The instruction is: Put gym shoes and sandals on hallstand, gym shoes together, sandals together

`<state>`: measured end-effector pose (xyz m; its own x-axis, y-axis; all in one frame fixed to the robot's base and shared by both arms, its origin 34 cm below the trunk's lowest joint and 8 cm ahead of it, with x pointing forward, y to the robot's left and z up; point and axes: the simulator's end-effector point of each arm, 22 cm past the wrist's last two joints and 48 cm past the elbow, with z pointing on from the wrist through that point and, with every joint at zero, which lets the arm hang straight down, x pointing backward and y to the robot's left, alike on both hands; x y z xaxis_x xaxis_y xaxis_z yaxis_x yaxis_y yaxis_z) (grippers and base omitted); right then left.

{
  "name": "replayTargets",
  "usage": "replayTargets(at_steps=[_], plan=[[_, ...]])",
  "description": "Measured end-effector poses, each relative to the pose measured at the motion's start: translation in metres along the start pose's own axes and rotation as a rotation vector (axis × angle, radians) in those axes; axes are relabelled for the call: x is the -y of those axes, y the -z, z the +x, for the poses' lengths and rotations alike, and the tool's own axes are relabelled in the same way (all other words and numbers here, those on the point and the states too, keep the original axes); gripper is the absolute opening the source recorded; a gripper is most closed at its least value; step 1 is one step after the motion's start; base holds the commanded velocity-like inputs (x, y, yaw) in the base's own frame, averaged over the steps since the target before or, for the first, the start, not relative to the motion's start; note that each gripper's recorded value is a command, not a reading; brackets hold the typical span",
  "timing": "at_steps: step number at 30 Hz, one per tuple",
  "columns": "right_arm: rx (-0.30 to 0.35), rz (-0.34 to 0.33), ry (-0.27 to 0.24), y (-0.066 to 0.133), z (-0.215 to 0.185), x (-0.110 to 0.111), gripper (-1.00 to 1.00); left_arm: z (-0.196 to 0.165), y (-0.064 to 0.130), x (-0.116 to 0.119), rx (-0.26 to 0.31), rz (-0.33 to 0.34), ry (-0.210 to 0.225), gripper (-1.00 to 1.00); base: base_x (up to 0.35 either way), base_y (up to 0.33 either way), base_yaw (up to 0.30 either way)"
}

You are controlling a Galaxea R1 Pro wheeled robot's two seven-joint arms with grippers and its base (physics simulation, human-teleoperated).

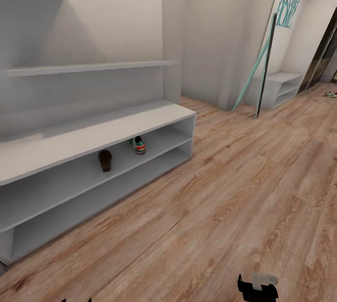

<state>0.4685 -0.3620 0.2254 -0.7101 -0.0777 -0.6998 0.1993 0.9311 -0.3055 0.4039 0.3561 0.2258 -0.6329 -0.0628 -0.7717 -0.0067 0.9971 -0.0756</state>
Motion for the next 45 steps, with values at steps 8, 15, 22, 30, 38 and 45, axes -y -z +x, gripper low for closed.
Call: replayTargets(at_steps=[8, 15, 22, 30, 38, 45], plan=[[0.03, 0.003, -0.012, 0.003, -0.016, 0.002, 1.0, -0.014, 0.0, 0.002, 0.031, 0.006, -0.006, 1.0, 0.0, 0.0, -0.3], [0.03, 0.003, -0.012, 0.01, -0.03, 0.006, 1.0, -0.029, 0.007, 0.003, 0.031, 0.005, -0.004, 1.0, 0.0, 0.0, -0.3], [0.03, 0.002, -0.011, 0.017, -0.044, 0.01, 1.0, -0.044, 0.014, 0.004, 0.03, 0.005, -0.003, 1.0, 0.0, 0.0, -0.3], [0.03, 0.002, -0.011, 0.026, -0.06, 0.015, 1.0, -0.06, 0.022, 0.006, 0.03, 0.005, -0.004, 1.0, 0.0, 0.0, -0.3], [0.03, 0.003, -0.011, 0.034, -0.075, 0.019, 1.0, -0.076, 0.029, 0.007, 0.03, 0.004, -0.002, 1.0, 0.0, 0.0, -0.3], [0.029, 0.002, -0.011, 0.042, -0.088, 0.023, 1.0, -0.091, 0.036, 0.008, 0.03, 0.003, -0.001, 1.0, 0.0, 0.0, -0.3]])
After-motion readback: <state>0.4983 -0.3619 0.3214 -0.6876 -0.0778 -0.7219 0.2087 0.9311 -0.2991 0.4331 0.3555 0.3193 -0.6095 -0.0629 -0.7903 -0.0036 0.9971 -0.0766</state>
